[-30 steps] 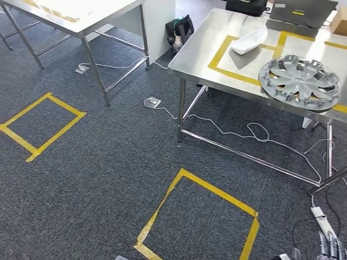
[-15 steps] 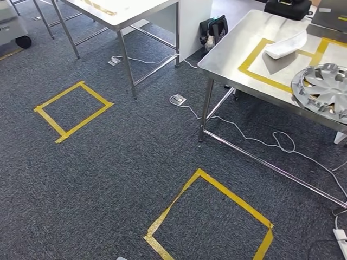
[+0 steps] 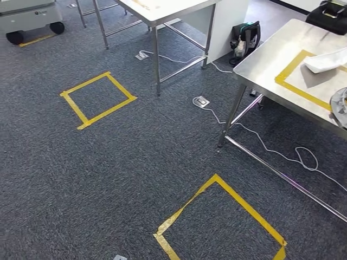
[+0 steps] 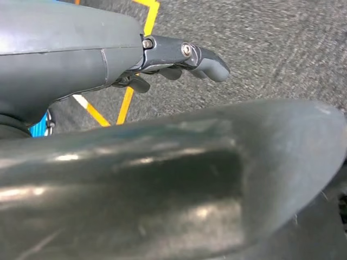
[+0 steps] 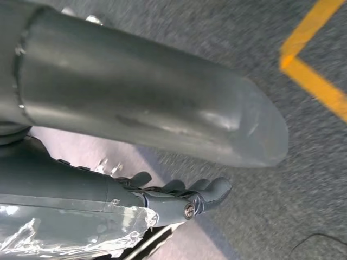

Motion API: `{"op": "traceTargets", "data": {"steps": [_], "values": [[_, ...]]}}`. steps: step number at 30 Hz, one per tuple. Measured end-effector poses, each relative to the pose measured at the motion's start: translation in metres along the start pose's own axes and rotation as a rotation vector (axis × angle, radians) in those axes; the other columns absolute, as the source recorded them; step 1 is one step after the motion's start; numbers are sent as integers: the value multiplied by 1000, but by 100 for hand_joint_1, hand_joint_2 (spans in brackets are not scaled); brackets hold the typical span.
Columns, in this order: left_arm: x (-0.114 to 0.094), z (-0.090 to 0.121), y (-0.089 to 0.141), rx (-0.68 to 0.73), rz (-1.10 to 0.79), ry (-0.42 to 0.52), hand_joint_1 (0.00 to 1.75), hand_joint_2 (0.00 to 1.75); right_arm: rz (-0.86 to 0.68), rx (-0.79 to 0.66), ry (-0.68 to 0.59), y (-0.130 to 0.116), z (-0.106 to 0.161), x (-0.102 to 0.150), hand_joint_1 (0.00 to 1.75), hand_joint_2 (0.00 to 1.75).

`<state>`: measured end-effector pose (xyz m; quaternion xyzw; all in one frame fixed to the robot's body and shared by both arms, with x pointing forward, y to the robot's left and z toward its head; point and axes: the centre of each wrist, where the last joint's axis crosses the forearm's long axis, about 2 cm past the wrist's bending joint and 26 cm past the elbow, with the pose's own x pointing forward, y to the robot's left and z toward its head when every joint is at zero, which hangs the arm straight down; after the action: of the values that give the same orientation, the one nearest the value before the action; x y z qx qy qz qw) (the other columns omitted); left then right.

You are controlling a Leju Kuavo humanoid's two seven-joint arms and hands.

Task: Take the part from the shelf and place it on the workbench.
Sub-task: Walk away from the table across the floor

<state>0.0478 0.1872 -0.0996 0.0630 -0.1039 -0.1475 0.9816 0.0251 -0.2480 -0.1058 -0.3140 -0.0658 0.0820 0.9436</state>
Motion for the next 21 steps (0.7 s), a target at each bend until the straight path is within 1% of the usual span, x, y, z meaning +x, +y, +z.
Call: {"op": "traceTargets", "data": {"steps": [6,16,21], "values": [[-1,0,-1,5,11,-23,0,0,-116,17,-37,0,-1,7,0,0],[-3,0,1,9,18,-18,0,0,-132,27,-27,1,1,6,0,0],[-1,0,1,9,20,-20,0,0,-115,46,-26,2,1,8,0,0]]}}
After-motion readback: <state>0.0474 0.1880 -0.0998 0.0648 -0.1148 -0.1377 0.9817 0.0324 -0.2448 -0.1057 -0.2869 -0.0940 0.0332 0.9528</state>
